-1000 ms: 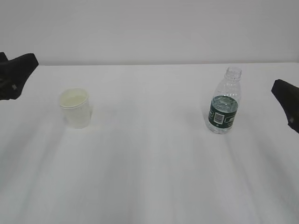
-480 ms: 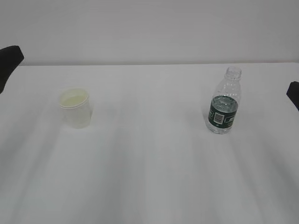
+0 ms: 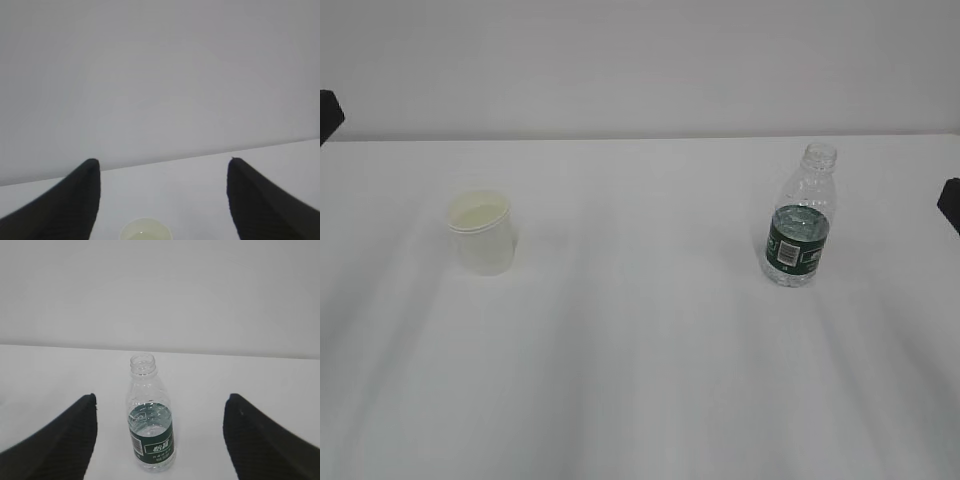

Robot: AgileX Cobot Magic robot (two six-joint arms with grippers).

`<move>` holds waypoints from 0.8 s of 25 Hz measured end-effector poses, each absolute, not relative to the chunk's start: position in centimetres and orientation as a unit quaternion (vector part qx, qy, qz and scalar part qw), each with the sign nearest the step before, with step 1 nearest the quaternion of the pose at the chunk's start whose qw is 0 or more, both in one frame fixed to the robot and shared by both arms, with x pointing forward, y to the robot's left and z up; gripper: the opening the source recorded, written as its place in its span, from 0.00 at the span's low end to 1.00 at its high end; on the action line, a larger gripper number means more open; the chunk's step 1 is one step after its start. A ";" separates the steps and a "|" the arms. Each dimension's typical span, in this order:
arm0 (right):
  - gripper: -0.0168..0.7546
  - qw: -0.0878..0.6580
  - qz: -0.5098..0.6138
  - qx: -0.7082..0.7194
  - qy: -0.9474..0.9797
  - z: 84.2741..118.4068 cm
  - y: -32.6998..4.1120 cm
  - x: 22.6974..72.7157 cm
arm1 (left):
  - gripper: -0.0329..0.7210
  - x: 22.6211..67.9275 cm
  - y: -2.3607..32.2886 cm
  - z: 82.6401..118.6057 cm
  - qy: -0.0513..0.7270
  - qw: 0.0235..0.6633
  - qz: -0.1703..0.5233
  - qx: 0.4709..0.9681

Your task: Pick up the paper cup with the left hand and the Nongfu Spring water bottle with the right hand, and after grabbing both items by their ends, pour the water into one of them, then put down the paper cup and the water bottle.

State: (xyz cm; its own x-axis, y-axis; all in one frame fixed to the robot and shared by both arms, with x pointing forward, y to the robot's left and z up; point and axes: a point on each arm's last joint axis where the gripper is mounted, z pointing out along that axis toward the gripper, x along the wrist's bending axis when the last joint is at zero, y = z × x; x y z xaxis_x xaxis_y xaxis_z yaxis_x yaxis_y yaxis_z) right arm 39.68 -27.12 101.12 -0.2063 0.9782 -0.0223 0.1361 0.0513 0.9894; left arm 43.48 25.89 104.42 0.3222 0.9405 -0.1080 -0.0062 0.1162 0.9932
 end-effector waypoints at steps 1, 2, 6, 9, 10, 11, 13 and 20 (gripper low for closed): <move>0.78 0.419 0.503 0.471 0.592 101.1 -27.1 39.7 | 0.80 43.4 25.9 104.5 0.432 0.609 0.390 0.538; 0.78 0.418 0.504 0.471 0.591 101.1 -27.1 39.7 | 0.80 43.3 25.9 104.5 0.433 0.607 0.390 0.539; 0.78 0.425 0.508 0.463 0.588 101.5 -27.1 39.4 | 0.80 43.2 26.0 104.6 0.437 0.607 0.388 0.538; 0.78 0.427 0.501 0.463 0.593 101.9 -27.2 39.1 | 0.79 43.2 26.0 104.6 0.444 0.612 0.380 0.533; 0.78 0.428 0.497 0.462 0.596 102.1 -27.2 39.2 | 0.79 43.2 26.0 104.6 0.445 0.613 0.378 0.532; 0.78 0.430 0.495 0.462 0.598 102.3 -27.2 39.2 | 0.78 43.2 26.0 104.6 0.445 0.614 0.378 0.532; 0.78 0.434 0.495 0.459 0.597 102.8 -27.3 39.3 | 0.77 43.0 26.0 104.8 0.442 0.617 0.380 0.528; 0.78 0.434 0.497 0.459 0.595 103.2 -27.2 39.4 | 0.77 42.1 26.3 105.3 0.451 0.606 0.387 0.529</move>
State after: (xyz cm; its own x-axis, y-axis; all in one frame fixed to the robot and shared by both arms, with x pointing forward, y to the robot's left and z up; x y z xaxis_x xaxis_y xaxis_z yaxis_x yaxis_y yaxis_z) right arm 39.36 -27.24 103.21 -0.2019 0.9776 -0.0591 0.1148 0.0835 0.9899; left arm 42.08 26.31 105.31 0.2947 0.9458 -0.1365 0.0080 0.1404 0.9901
